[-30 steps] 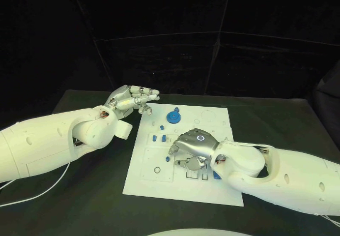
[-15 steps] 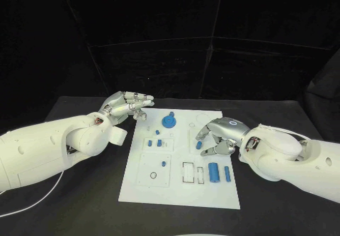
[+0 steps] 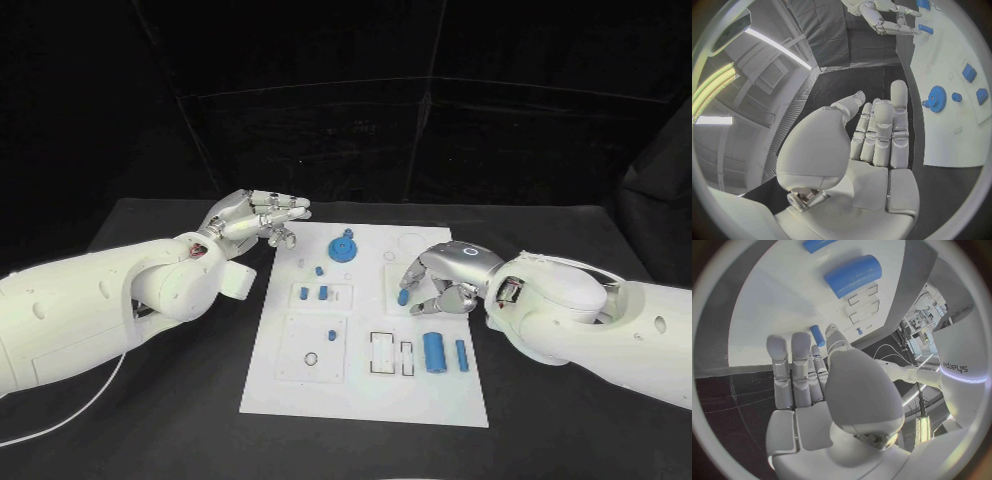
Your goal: Assemble the parts on the task board
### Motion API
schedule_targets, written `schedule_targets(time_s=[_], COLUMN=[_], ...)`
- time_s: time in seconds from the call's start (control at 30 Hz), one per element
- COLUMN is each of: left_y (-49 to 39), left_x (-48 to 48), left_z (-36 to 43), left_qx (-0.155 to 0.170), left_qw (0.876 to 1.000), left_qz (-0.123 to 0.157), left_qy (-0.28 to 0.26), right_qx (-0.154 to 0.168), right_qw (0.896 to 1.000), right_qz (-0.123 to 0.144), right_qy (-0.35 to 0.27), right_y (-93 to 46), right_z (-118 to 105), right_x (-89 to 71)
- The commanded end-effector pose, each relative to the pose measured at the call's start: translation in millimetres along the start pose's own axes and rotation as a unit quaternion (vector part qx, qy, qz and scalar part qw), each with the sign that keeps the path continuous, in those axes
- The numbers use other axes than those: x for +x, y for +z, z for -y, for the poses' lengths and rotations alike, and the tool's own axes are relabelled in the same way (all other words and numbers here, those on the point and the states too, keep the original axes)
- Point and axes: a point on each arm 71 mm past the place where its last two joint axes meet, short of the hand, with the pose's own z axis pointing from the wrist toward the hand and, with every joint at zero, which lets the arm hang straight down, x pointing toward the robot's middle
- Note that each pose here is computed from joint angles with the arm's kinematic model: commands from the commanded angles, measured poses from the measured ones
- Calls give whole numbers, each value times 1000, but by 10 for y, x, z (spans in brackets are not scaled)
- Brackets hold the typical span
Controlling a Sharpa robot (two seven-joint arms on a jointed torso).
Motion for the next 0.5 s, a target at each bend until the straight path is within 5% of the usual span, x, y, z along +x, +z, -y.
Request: schedule_targets(time_s=[0.03, 0.5], left_y=[4, 3], left_x=[14, 16], left_z=[12, 8], left_qx=[3, 0], left_qw=[1000, 1000], left_qz=[-6, -9], left_qy=[-5, -5], right_qx=[-5, -13], right_qw=[1000, 1000], right_qz=[2, -7], right_qy=[-9, -10], right_y=[30, 135], right_z=[-28, -88], right_x=[-6, 27])
